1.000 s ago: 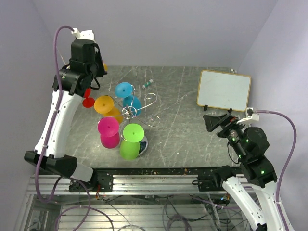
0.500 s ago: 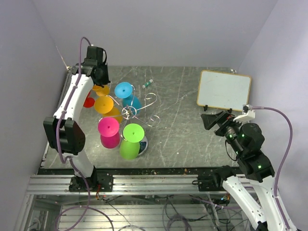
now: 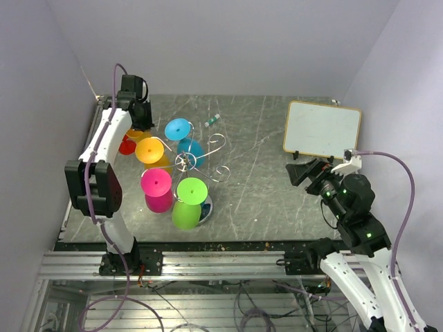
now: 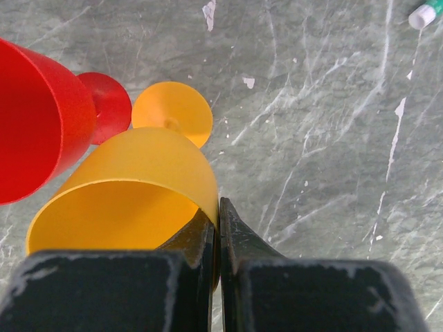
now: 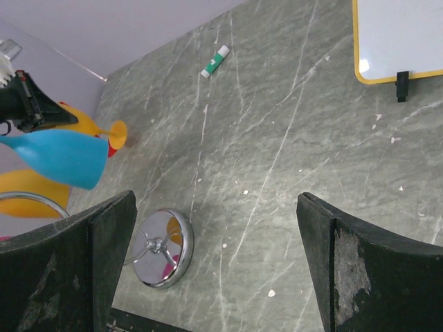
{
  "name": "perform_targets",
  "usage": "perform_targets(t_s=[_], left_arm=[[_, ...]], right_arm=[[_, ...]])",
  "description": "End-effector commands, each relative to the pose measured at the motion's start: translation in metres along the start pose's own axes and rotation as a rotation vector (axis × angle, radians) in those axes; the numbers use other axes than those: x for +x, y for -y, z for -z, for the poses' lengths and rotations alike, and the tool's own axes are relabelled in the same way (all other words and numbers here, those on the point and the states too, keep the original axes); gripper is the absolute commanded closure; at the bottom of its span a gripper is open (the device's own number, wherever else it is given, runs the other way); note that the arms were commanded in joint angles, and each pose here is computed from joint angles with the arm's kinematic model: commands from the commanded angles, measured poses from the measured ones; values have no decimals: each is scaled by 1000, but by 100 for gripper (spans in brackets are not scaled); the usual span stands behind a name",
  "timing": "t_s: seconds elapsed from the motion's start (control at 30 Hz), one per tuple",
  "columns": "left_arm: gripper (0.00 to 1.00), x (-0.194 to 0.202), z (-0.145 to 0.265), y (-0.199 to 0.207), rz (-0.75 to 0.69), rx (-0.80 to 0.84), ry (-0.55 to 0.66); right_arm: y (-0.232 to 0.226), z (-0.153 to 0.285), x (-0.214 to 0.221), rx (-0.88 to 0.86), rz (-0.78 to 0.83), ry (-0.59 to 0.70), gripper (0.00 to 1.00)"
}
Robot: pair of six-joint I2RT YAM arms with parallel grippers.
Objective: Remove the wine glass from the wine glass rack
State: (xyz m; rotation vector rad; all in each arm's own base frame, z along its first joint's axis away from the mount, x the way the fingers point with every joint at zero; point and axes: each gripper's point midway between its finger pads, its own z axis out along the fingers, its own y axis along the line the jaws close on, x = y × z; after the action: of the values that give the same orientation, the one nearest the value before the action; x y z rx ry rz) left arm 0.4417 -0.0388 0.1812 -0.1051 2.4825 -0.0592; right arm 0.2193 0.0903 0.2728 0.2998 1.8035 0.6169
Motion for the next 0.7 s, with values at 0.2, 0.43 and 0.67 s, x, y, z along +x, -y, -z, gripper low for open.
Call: perform_targets(t_s=[0.2, 0.43, 0.67], left_arm=[[89, 2, -20, -2, -31, -12, -20], [86, 10, -33, -6, -37, -38, -60], [78, 9, -35, -7, -40, -44, -66]], right_arm=[[-10, -10, 2, -65, -13, 11, 1], [-7, -11, 7, -71, -10, 12, 1], [-1, -10, 10, -45, 2, 5, 1]])
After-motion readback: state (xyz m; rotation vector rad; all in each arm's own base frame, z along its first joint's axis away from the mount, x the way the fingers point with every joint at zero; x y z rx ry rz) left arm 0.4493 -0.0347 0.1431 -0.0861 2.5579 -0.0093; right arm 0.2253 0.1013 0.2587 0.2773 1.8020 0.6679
